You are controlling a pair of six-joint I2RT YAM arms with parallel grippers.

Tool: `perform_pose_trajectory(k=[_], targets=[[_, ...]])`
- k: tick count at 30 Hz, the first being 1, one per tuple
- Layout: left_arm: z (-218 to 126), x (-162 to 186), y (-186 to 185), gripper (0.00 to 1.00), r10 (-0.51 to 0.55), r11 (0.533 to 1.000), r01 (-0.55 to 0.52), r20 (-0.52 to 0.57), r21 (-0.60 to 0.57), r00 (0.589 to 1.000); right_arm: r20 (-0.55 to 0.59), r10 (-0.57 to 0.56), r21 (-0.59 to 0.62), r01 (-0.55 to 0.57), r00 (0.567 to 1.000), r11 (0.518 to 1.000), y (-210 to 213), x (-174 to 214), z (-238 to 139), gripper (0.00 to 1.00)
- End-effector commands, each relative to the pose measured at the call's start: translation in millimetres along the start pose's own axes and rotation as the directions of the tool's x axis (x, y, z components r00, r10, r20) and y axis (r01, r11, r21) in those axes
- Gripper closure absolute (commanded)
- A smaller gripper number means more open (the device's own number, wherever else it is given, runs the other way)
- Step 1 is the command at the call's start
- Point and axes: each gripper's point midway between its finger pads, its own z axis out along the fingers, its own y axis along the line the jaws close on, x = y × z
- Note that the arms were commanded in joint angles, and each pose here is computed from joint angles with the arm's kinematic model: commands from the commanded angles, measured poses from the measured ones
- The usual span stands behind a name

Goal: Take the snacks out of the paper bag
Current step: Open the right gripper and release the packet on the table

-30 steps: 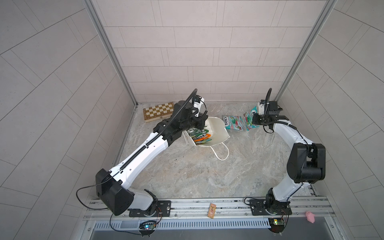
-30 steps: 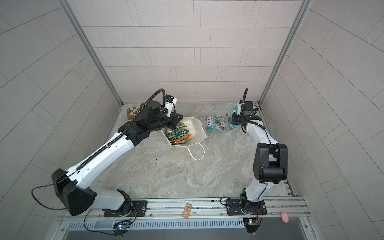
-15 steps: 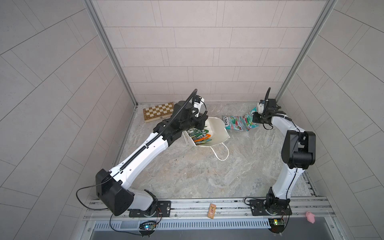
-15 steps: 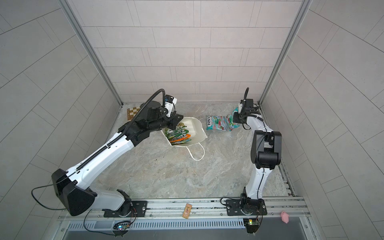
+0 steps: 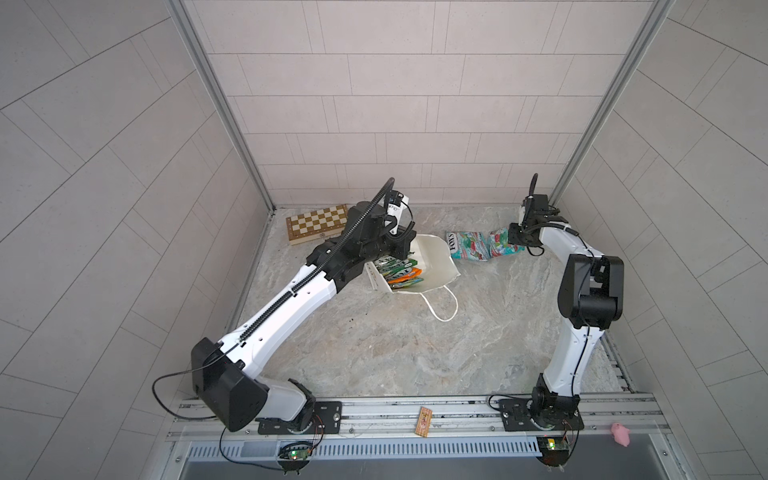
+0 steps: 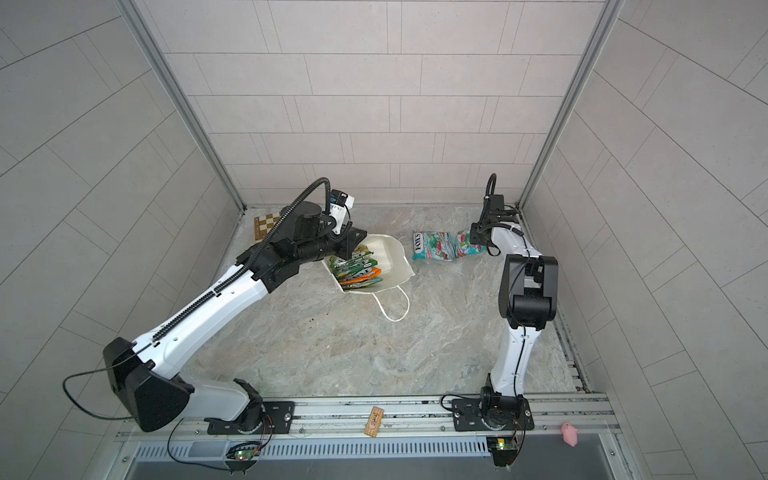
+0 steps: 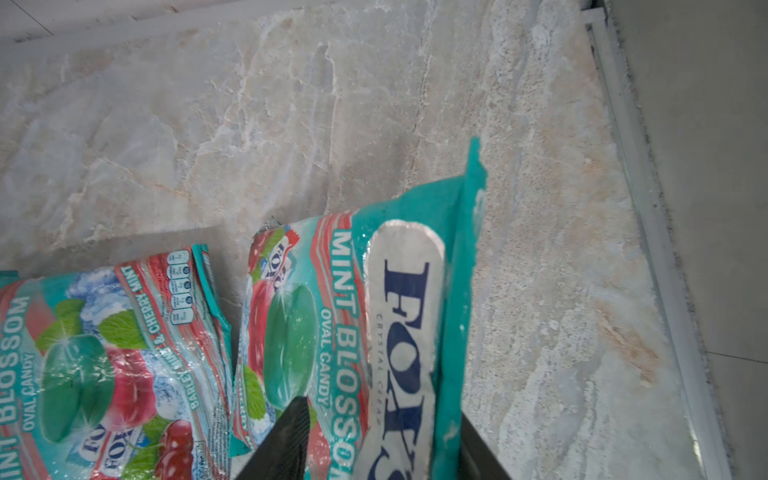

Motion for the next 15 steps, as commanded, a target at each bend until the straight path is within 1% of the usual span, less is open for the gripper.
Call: perform_pose_trajectory(k=[1,4,6,9,12,15], targets=[[-8,-13,-11,1.00,0.017,0.999,-0.018,0.049,0.036,0.999,0.024,0.035,0.057,-0.036,0.999,0.998,-12,-8,-20,0.45],[-8,-13,-12,1.00,0.015,0.999,-0.017,0.048,0.039,0.999,0.062,0.059,0.063,-0.063,0.996,0.996,-14,-10,-36,0.43],[-7,-13,-12,1.00,0.014,0.999,-0.016,0.046,0.042,0.999,0.088,0.074,0.039,-0.077,0.993,0.996,-11,-9,-47,0.42],[-6,-11,-15,1.00,0.014,0.999,-0.016,0.043,0.049,0.999,0.109,0.079,-0.102,-0.068,0.991,0.992,10,-2,-65,0.43],[-5,-10,-16,1.00,0.015,0.998,-0.017,0.039,0.052,0.999,0.109,0.092,-0.233,-0.064,0.990,0.970,34,14,-83,0.43],[-5,-9,-19,1.00,0.020,0.998,-0.022,0.035,0.061,0.999,0.105,0.103,-0.285,-0.069,0.989,0.956,45,36,-95,0.43]])
